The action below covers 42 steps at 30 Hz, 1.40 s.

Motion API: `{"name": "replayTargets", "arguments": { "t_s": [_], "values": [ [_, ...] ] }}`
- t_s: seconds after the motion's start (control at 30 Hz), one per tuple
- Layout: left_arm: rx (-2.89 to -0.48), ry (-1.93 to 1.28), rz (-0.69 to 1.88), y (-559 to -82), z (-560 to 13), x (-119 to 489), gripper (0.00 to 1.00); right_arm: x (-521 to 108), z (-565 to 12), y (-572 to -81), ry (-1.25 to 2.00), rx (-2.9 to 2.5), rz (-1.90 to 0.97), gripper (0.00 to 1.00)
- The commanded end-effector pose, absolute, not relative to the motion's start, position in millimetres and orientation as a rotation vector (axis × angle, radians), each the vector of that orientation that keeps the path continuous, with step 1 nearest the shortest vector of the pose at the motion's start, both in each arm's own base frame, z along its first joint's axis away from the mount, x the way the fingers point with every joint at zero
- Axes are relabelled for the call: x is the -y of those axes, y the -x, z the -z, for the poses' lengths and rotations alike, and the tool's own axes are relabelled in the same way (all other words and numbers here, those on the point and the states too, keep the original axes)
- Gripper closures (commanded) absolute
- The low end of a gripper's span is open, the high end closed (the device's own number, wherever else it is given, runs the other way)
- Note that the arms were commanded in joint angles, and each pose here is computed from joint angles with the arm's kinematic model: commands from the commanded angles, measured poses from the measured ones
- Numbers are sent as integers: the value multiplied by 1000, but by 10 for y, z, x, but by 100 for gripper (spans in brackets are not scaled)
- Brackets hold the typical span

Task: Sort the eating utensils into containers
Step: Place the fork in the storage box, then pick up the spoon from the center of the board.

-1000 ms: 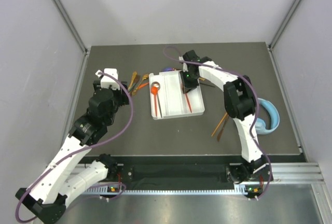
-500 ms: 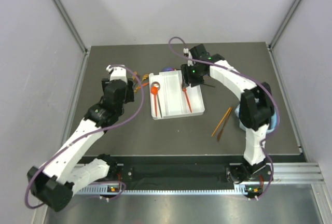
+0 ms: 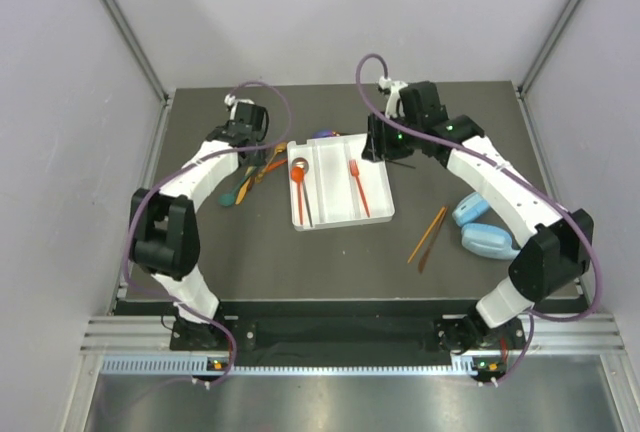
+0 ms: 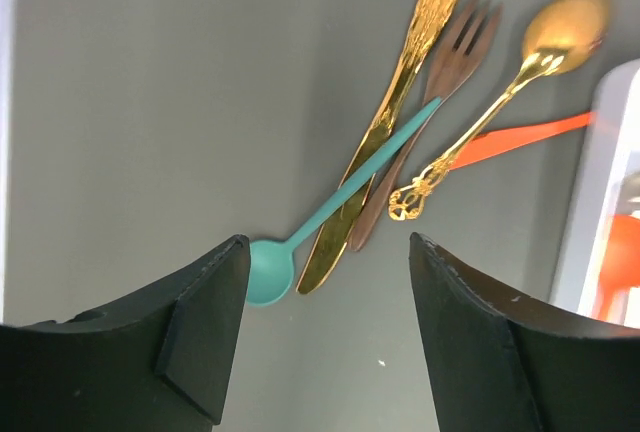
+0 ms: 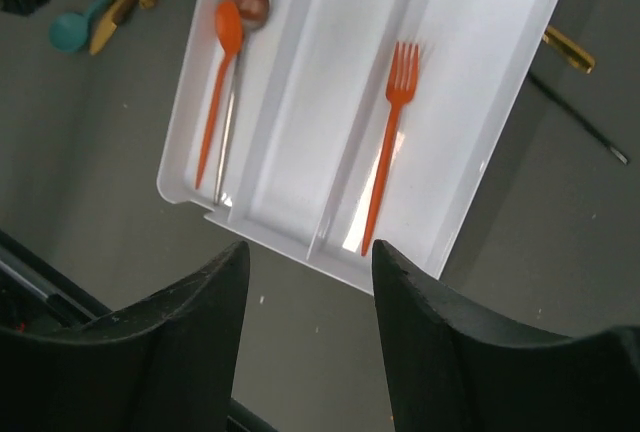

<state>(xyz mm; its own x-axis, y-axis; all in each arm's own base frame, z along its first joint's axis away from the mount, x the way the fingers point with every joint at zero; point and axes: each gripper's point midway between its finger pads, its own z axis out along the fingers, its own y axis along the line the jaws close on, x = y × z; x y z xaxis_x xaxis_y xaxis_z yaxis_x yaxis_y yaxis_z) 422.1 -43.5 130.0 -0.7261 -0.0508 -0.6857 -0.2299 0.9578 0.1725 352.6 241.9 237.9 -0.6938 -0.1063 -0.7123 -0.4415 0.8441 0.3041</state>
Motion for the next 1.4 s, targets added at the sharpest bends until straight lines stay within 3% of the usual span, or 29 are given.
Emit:
{"name": "replayTargets", "arguments": {
  "t_s": [0.0, 0.53, 1.1, 1.13, 1.23, 1.27, 1.37],
  "values": [
    [-2431, 246, -301, -4236, -1039, 284, 32, -2337, -2109, -3463, 410, -2349, -580, 48],
    [-2545, 260, -235, -4197, -611, 234, 39, -2165, -1984, -3426, 363, -2351, -606, 48],
    [-2651, 264, -352, -4146, -185, 139, 43, -2107, -2002, -3427, 356, -2343, -632, 48],
    [-2645, 271, -350, -4158, -181, 135, 45, -2105, -1997, -3425, 356, -2345, -634, 48],
    [-2642, 274, -352, -4141, -196, 128, 72, -2098, -1987, -3424, 356, -2344, -637, 48],
    [-2641, 275, -359, -4127, -202, 118, 99, -2089, -1972, -3422, 352, -2347, -635, 48],
    [-2632, 275, -371, -4109, -269, 96, 100, -2092, -1945, -3418, 351, -2350, -645, 48]
  ]
}}
